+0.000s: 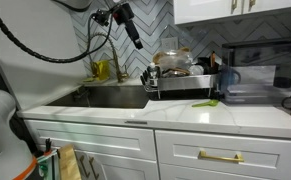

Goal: Put the bottle with the blue liquid in the silver cup, then put the silver cup on the rack

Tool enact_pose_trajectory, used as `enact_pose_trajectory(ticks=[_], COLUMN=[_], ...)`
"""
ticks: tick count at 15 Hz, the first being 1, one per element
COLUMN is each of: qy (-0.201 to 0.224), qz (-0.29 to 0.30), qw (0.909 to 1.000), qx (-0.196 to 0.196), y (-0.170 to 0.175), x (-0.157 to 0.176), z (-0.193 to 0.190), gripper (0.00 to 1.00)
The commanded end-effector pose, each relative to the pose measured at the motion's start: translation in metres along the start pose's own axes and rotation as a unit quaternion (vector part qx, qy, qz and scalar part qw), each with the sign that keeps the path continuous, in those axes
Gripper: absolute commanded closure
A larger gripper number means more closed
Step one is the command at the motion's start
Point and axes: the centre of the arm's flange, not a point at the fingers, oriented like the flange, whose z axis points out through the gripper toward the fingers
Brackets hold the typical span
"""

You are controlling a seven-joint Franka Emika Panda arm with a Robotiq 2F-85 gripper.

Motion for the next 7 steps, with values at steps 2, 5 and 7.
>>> enact_pose_trajectory(ticks=[2,5,7], qy=[0.009,0.014,0.011], qz=[-0.016,-0.016,-0.017], qw=[0.9998,0.9998,0.9998], qx=[0.003,0.004,0.002], y=[0.006,0.007,0.005], x=[-0.006,-0.007,-0.006], z=[-0.010,-0.014,-0.011], gripper=[0.00,0.00,0.00])
